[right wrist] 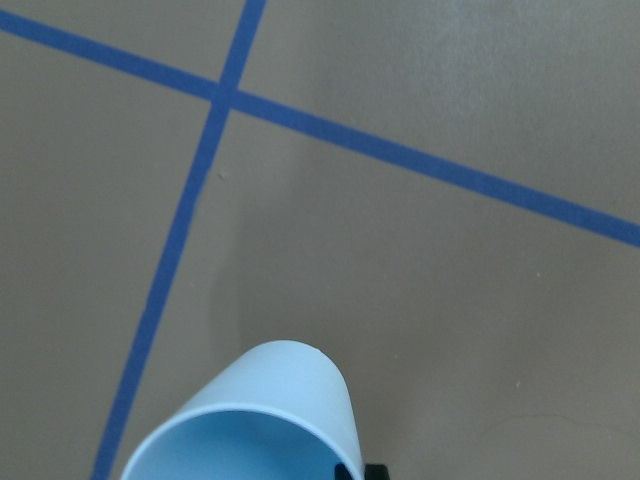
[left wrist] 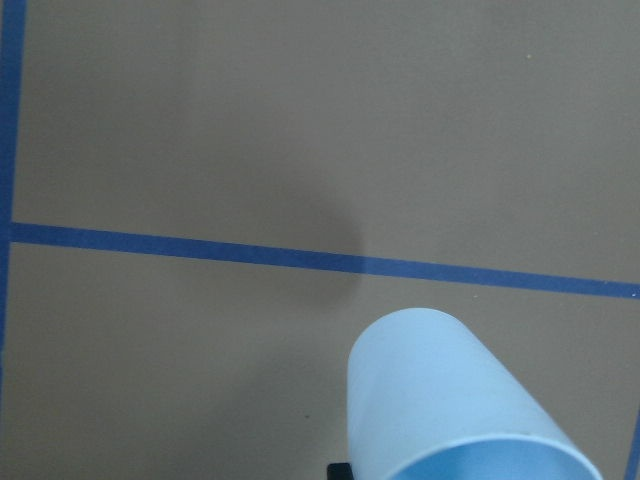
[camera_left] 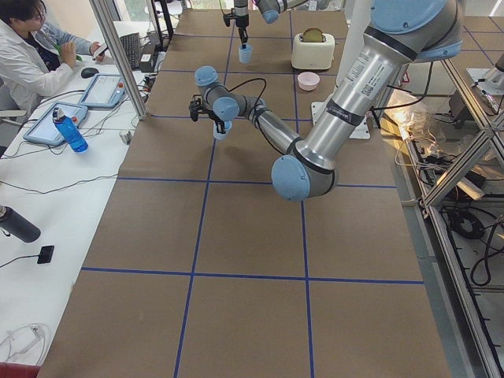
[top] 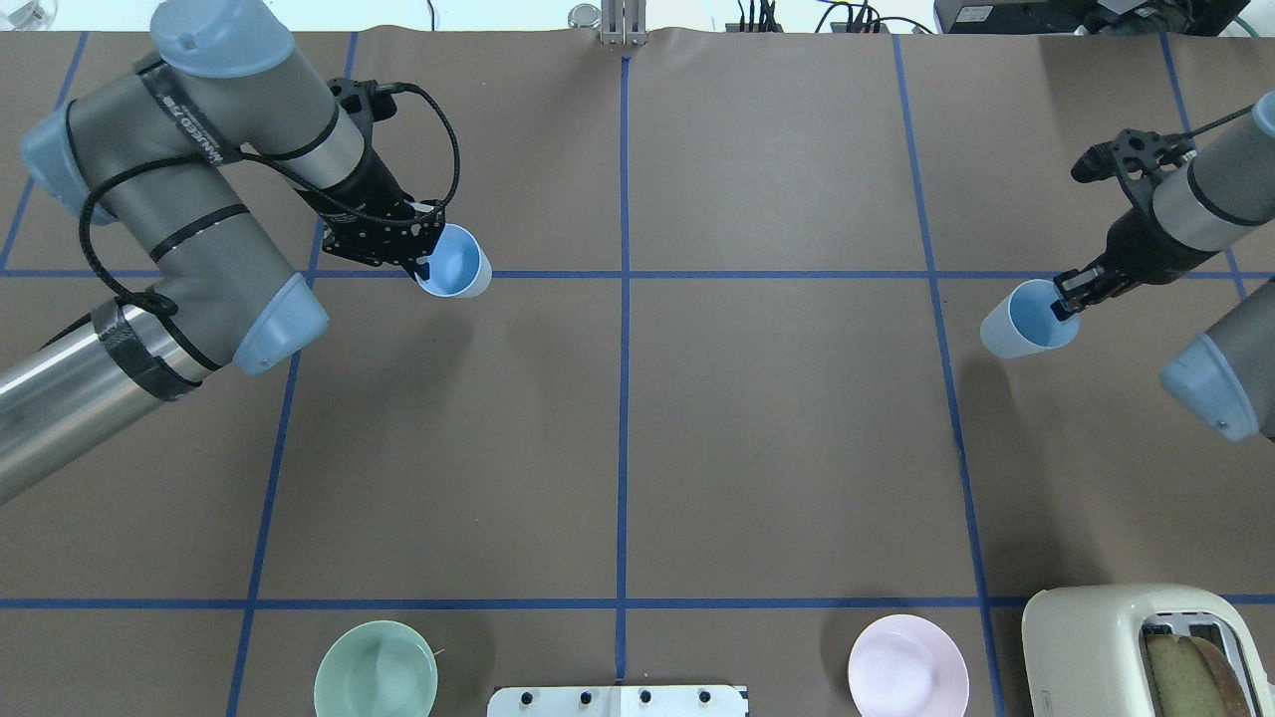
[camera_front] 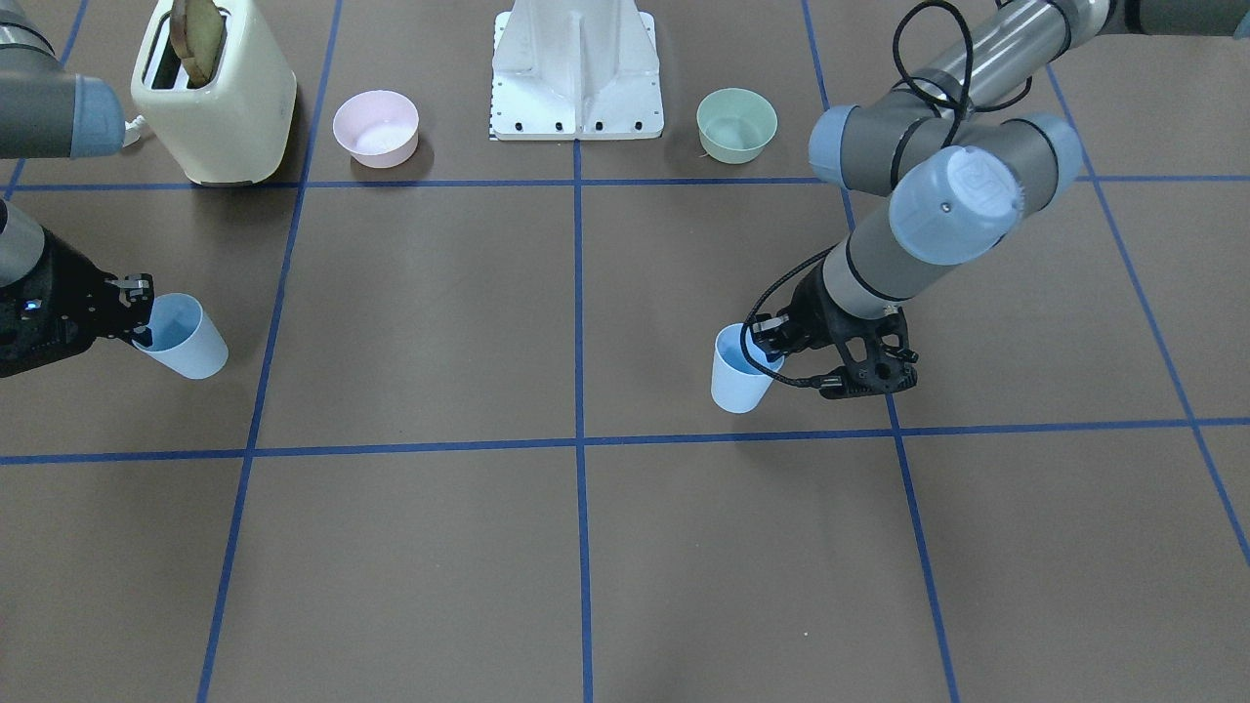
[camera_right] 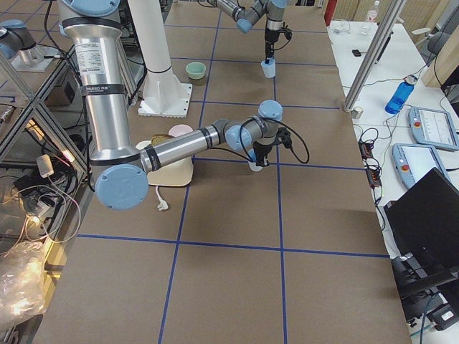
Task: Stack blue cups with both arms
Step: 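Carry the left gripper's cup to table center while the right carries its cup inward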
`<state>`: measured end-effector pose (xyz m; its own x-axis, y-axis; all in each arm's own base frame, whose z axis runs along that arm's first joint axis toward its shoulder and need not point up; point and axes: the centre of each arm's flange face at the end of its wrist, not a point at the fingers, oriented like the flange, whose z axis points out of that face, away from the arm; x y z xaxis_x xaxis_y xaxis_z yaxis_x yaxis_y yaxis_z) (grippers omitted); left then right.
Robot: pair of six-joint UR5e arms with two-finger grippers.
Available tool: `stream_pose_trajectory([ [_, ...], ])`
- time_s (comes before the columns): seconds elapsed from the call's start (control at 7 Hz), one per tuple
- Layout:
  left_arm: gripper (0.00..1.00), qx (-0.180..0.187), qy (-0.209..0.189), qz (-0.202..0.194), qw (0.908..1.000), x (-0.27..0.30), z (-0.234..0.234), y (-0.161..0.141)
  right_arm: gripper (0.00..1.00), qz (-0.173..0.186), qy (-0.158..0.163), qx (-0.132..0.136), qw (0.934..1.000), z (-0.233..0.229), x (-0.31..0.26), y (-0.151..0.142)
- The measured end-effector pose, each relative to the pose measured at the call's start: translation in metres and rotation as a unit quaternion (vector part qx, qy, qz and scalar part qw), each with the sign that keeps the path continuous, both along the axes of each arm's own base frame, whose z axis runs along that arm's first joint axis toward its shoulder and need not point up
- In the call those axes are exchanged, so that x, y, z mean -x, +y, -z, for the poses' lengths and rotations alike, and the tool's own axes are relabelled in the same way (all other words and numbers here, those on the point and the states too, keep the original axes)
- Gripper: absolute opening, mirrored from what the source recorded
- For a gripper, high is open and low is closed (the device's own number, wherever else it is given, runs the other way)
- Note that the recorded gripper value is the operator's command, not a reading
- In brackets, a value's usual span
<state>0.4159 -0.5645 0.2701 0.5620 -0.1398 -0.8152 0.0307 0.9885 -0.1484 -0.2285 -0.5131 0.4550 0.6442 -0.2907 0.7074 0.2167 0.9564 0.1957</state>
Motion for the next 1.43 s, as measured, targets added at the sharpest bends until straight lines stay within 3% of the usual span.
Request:
stream_pose_trajectory([
  [0.71,0.00,0.026,-0.004,-0.035,0.9990,-0.088,0.077,0.039,0.00,-0.022,-0.006,0.019,0.9995,0.117,0.022,-0.024],
  [1.0,0.00,0.037,0.000,-0.051,0.9980,-0.117,0.095,0.064,0.00,-0.038,-0.023,0.035,0.9984,0.161,0.053,-0.021],
  [1.43,0.00,0.047,-0.008,-0.075,0.9961,-0.155,0.099,0.099,0.00,-0.040,-0.040,0.030,0.9979,0.198,0.070,-0.019],
])
